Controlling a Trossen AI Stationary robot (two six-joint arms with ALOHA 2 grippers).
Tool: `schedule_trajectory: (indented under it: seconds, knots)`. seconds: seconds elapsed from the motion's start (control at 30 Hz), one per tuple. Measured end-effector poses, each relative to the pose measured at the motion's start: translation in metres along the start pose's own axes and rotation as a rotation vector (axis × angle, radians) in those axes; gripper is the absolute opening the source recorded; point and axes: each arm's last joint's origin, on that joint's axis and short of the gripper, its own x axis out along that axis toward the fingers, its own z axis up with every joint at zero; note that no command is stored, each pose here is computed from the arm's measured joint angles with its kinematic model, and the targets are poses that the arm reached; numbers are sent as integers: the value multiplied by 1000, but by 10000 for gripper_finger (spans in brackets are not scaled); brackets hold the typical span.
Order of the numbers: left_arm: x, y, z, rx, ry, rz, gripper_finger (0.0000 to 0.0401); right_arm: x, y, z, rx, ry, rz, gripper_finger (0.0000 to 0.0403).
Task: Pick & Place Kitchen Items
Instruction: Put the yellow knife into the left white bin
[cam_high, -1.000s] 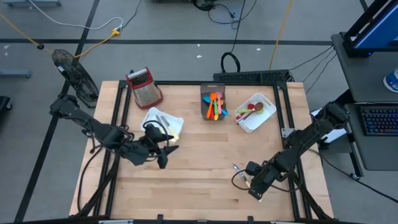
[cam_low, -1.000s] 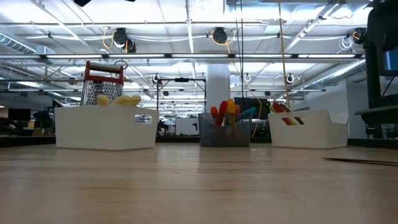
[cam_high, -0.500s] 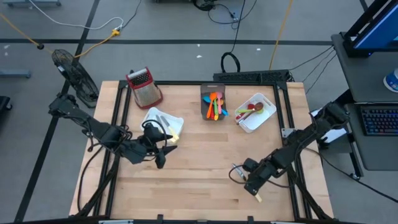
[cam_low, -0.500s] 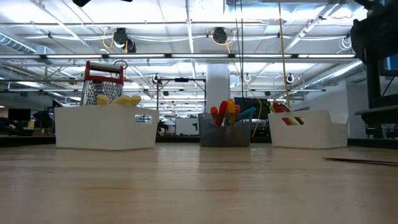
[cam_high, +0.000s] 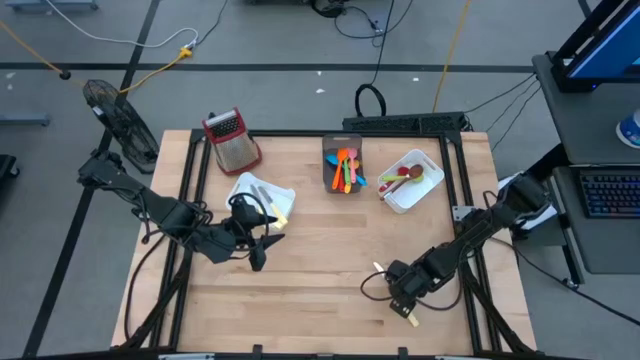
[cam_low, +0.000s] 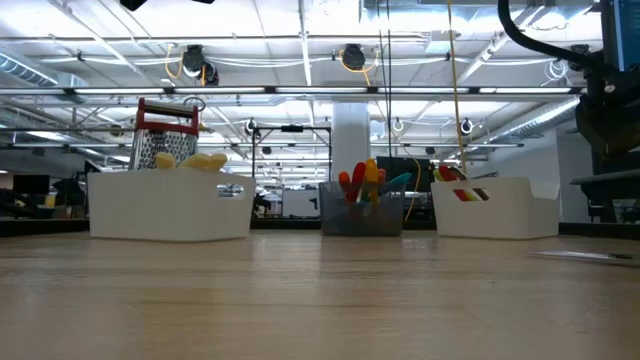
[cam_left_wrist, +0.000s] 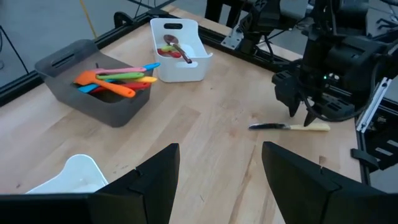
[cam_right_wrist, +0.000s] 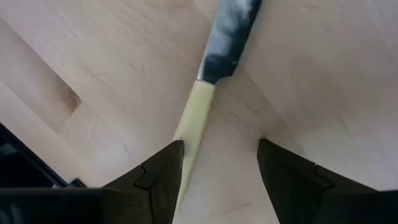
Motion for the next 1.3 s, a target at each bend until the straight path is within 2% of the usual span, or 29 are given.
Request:
schedule_trajectory:
  seconds: [0.23, 0.6, 0.8, 0.93, 1.3]
  knots:
    - [4, 3, 1, -9, 38, -25, 234, 10, -3, 1, 5, 23, -47, 199]
    - [5, 4, 2, -20, 45, -27, 234, -26, -6, -4, 15, -125, 21, 199]
    - [5, 4, 2, -21, 45, -28, 234, -36, 5, -5, 18, -139, 155, 199]
    - [5, 4, 3, -24, 41, -31, 234, -32, 11, -6, 70, -136, 201, 199]
    - [5, 3, 3, -3, 37, -30, 234, 3, 12, -5, 139, -88, 103, 199]
